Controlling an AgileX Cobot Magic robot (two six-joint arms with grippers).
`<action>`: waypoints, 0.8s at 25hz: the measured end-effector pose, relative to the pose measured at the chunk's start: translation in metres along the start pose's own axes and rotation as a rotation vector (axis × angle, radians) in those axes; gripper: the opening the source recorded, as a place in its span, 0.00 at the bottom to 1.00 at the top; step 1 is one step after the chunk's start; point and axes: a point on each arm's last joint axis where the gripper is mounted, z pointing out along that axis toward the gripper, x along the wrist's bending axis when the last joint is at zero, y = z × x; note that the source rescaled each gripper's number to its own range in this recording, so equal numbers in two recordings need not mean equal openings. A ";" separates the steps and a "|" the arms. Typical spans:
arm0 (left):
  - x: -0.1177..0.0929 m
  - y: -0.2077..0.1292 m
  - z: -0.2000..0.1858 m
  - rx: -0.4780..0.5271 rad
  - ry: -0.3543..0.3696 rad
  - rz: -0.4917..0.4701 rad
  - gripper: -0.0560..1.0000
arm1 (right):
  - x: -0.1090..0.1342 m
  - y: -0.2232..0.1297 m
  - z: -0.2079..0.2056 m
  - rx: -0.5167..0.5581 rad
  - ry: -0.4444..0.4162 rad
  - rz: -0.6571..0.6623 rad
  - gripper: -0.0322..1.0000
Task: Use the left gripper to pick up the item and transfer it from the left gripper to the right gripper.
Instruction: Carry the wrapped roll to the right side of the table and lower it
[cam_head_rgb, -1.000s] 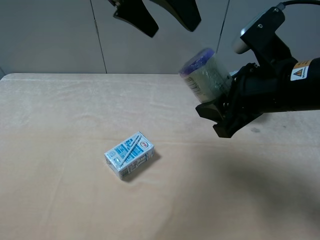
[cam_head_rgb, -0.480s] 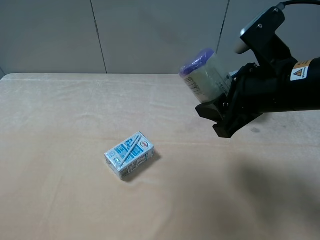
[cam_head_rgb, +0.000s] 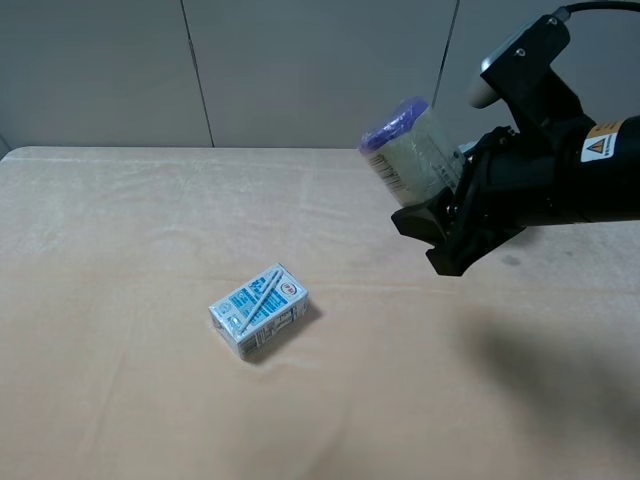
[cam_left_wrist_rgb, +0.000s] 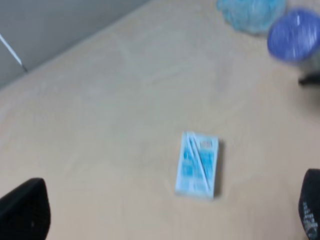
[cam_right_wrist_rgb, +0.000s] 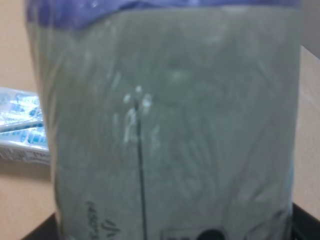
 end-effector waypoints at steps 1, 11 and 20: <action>-0.002 -0.016 -0.002 0.015 0.000 -0.012 1.00 | 0.000 0.000 0.000 0.001 0.001 0.005 0.05; -0.012 -0.170 -0.005 -0.037 0.045 -0.089 0.99 | 0.000 0.000 0.000 0.002 0.001 0.016 0.03; -0.008 -0.225 -0.004 -0.160 0.149 -0.146 0.98 | 0.000 0.000 0.000 0.002 0.002 0.016 0.03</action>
